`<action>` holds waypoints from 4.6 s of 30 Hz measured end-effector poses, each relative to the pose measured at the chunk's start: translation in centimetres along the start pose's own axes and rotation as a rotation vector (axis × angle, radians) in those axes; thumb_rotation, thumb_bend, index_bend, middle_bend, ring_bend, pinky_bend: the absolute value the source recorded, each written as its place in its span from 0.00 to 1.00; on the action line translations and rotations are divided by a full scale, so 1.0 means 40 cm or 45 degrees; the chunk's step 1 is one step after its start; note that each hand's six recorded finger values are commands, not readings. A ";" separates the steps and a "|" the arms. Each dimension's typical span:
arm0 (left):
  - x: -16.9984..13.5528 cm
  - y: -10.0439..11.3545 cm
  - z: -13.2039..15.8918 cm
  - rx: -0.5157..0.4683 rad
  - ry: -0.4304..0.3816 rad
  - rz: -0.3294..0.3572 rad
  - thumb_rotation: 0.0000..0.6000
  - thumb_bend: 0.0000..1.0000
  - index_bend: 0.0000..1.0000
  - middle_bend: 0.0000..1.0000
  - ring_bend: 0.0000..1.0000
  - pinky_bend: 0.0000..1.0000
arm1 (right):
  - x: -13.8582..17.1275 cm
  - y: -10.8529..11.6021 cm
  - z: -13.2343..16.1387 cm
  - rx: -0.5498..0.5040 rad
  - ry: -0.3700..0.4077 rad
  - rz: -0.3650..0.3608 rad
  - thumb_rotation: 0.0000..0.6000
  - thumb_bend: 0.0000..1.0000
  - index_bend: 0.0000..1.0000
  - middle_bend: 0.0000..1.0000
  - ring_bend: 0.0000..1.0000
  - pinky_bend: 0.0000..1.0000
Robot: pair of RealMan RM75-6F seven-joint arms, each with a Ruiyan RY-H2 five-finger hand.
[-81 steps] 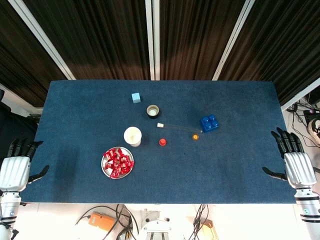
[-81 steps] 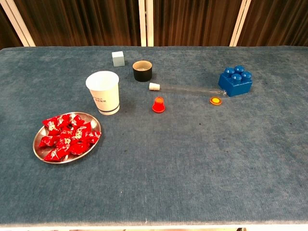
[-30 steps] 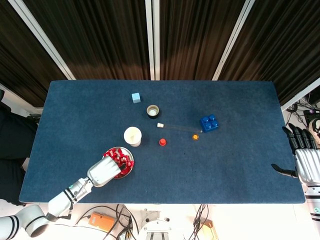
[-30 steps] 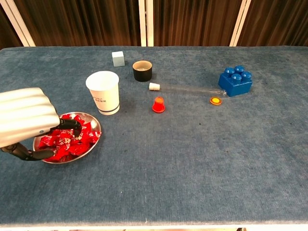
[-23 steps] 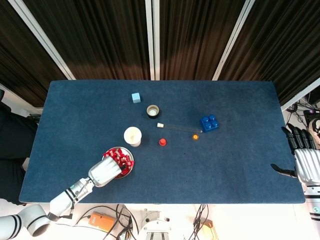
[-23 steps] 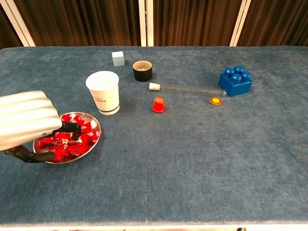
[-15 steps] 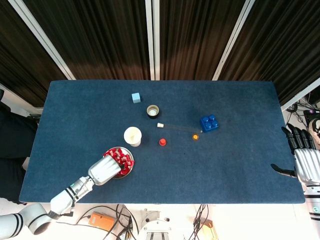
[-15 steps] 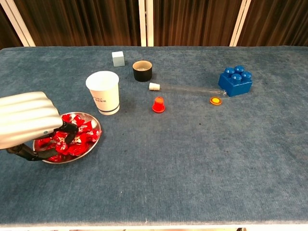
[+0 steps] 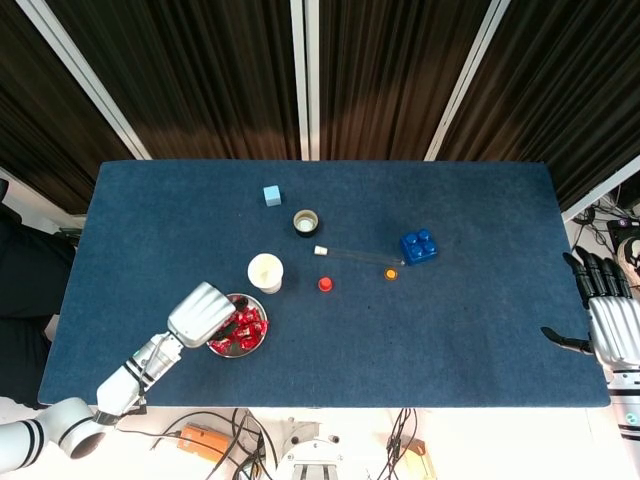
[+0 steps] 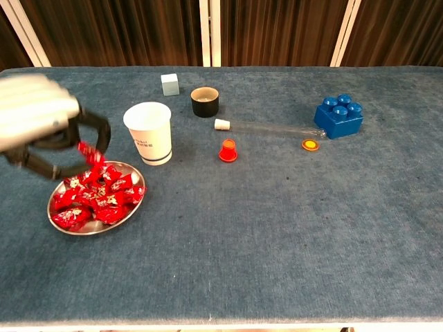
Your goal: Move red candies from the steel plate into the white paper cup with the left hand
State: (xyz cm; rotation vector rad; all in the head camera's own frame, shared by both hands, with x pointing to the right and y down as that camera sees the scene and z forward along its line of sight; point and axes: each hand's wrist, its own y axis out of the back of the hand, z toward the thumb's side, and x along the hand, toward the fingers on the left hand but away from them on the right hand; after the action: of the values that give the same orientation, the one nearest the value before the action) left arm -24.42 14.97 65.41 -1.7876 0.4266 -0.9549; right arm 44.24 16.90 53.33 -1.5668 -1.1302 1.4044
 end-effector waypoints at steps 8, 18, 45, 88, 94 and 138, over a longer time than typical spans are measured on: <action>0.118 0.089 -0.073 -0.267 0.156 0.136 1.00 0.46 0.58 0.98 0.93 0.84 | -0.008 -0.003 0.001 -0.008 0.011 0.006 1.00 0.10 0.00 0.00 0.00 0.00; 0.194 0.054 -0.073 -0.328 0.178 0.034 1.00 0.45 0.57 0.98 0.93 0.84 | -0.014 -0.007 -0.002 -0.014 0.010 0.009 1.00 0.10 0.00 0.00 0.00 0.00; -0.060 0.028 -0.123 -0.379 0.348 0.100 1.00 0.22 0.33 0.98 0.93 0.84 | -0.018 -0.004 0.015 -0.019 0.038 -0.006 1.00 0.10 0.00 0.00 0.00 0.00; -0.118 -0.218 -0.052 -0.393 0.332 -0.206 1.00 0.35 0.49 0.98 0.93 0.84 | -0.006 0.007 0.018 -0.010 0.040 -0.010 1.00 0.10 0.00 0.00 0.00 0.00; -0.103 -0.219 -0.051 -0.445 0.328 -0.189 1.00 0.46 0.59 0.98 0.93 0.84 | -0.004 0.008 0.015 -0.011 0.035 -0.011 1.00 0.10 0.00 0.00 0.00 0.00; 0.192 0.024 -0.061 -0.487 0.265 0.029 0.96 0.16 0.34 0.98 0.93 0.83 | -0.001 0.011 0.003 -0.022 0.025 -0.022 1.00 0.10 0.00 0.00 0.00 0.00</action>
State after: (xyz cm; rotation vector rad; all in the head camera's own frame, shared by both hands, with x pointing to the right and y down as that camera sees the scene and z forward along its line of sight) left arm -21.40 7.95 68.09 -2.0233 0.8032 -1.1032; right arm 44.19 16.69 52.93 -1.5758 -1.1443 1.3681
